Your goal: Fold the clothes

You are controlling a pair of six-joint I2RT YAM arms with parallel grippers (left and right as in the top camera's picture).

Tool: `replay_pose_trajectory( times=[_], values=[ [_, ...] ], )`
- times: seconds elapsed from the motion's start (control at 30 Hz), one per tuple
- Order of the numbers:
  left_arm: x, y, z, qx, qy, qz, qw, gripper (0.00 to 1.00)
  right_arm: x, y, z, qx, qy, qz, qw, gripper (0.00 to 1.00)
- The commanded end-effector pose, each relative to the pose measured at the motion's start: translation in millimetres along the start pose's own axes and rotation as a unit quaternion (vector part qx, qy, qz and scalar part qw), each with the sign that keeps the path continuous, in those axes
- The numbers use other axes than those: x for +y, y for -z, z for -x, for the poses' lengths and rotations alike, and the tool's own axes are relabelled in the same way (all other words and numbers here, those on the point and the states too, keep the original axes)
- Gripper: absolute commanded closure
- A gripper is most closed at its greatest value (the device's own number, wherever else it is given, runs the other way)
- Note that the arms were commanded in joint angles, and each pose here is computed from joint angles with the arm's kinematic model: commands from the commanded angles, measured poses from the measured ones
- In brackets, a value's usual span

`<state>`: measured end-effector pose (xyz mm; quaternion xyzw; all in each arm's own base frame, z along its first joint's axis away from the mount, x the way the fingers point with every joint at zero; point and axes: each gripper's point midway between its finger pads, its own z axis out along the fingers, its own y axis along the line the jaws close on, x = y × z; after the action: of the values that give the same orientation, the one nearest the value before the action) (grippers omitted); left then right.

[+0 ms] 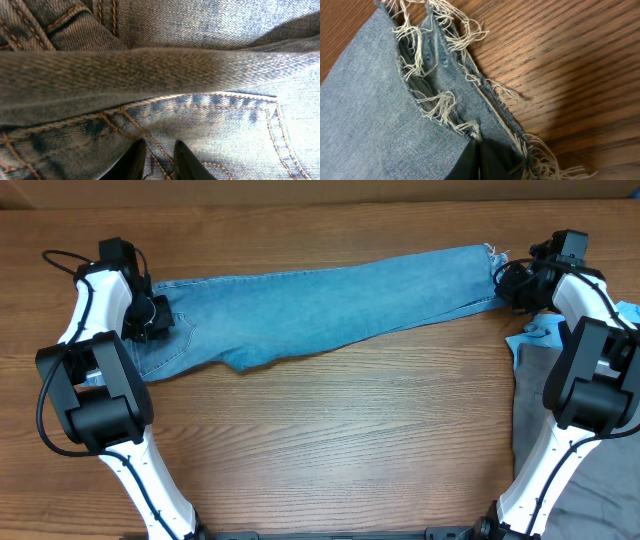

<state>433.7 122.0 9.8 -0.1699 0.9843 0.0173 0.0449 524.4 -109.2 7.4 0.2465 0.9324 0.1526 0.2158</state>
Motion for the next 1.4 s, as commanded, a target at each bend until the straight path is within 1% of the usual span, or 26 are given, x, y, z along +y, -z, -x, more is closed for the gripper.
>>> replay_pose_trajectory(
  times=[0.0, 0.1, 0.23, 0.37, 0.57, 0.83, 0.93, 0.97, 1.03, 1.17, 1.27, 1.37],
  values=[
    [16, -12, -13, 0.025, 0.017, 0.018, 0.999, 0.76, 11, 3, -1, 0.006, 0.0, 0.035, 0.999, 0.96],
    [16, -12, -14, 0.027, 0.013, 0.018, 0.999, 0.74, 21, 19, 4, 0.0, 0.0, 0.057, 0.998, 0.96],
    [16, -12, -14, 0.027, 0.013, 0.018, 0.999, 0.73, 29, 46, 15, -0.02, 0.005, 0.058, 0.998, 0.96],
    [16, -12, -14, 0.027, 0.013, 0.018, 0.999, 0.72, 15, 72, 28, -0.051, -0.028, 0.01, 0.998, 0.96],
    [16, -12, -14, 0.027, 0.013, 0.018, 0.999, 0.59, -19, 81, 24, -0.046, -0.071, -0.048, 0.995, 0.96],
    [17, -12, -13, 0.025, 0.013, 0.019, 0.999, 0.34, -46, 86, 30, -0.066, -0.078, -0.111, 0.989, 0.96],
    [17, -12, -14, 0.027, 0.011, 0.02, 0.999, 0.25, -47, 83, 33, -0.07, -0.071, -0.11, 0.989, 0.96],
    [17, -12, -14, 0.027, 0.008, 0.02, 0.999, 0.2, -47, 80, 33, -0.069, -0.07, -0.11, 0.989, 0.96],
    [17, -11, -16, 0.031, 0.007, 0.02, 0.999, 0.15, -49, 77, 32, -0.067, -0.069, -0.11, 0.989, 0.96],
    [18, -6, -25, 0.053, 0.007, 0.02, 0.998, 0.08, -47, 75, 34, -0.07, -0.059, -0.104, 0.99, 0.96],
    [18, 4, -32, 0.075, 0.004, 0.022, 0.997, 0.07, -36, 73, 37, -0.07, -0.033, -0.074, 0.994, 0.96],
    [19, 20, -37, 0.093, -0.011, 0.021, 0.995, 0.06, -34, 73, 39, -0.072, -0.03, -0.07, 0.995, 0.96]
  ],
)
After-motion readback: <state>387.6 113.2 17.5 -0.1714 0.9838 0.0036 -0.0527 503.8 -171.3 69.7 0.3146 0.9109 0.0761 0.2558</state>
